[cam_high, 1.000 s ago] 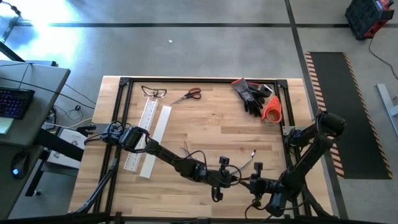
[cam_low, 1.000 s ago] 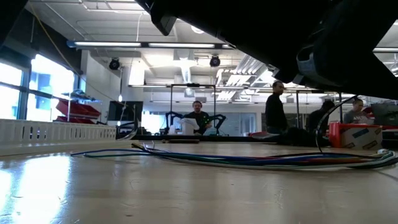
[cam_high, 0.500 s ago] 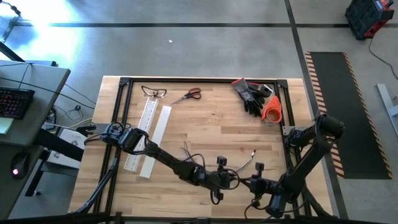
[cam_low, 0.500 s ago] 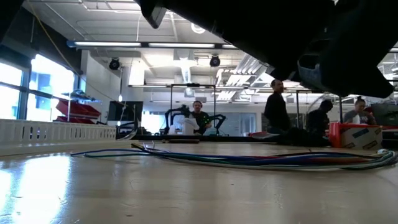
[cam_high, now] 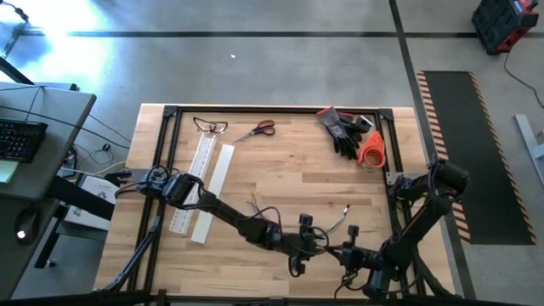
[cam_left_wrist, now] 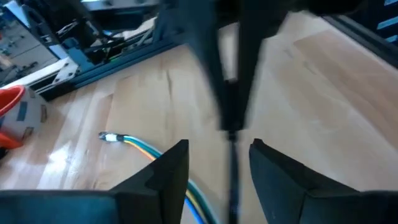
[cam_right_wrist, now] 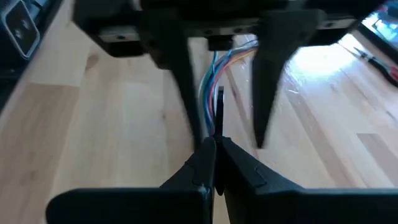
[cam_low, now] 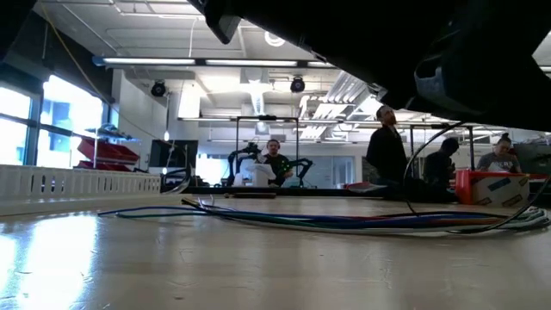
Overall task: Ziptie cables
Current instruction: Wrap the black zip tie around the cable
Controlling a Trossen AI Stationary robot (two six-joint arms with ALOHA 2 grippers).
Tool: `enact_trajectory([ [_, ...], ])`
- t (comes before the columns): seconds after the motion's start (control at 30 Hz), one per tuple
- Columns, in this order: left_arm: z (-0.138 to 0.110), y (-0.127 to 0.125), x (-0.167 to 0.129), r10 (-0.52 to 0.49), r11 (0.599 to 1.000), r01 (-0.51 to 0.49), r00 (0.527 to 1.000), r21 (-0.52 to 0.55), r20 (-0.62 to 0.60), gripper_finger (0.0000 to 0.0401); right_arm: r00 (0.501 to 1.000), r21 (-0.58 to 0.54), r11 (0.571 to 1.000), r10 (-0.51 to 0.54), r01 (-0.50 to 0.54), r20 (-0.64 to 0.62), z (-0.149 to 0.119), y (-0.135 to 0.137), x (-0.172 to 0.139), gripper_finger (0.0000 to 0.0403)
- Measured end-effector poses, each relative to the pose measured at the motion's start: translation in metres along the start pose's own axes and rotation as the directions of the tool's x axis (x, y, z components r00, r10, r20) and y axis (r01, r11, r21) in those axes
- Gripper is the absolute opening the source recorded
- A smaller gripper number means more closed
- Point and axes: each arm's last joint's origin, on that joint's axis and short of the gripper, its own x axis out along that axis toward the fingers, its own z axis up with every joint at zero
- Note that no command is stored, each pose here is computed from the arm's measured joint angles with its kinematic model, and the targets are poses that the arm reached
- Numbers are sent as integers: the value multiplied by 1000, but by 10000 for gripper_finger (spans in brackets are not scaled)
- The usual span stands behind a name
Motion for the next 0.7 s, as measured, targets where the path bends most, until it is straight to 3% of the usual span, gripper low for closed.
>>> enact_trajectory([
  [0.27, 0, 4, 3, -100, 995, 100, 995, -11, 25, 102, 1000, 0, 1000, 3, -3, 3, 0, 1, 0, 0],
  [0.5, 2, 4, 3, -120, 993, 121, 991, -18, 54, 36, 1000, 0, 1000, 3, -3, 3, 0, 1, 0, 0],
  [0.7, 2, 4, 3, -123, 992, 124, 991, -12, 57, 5, 1000, -1, 1000, 6, -6, 0, 0, 1, 0, 0],
])
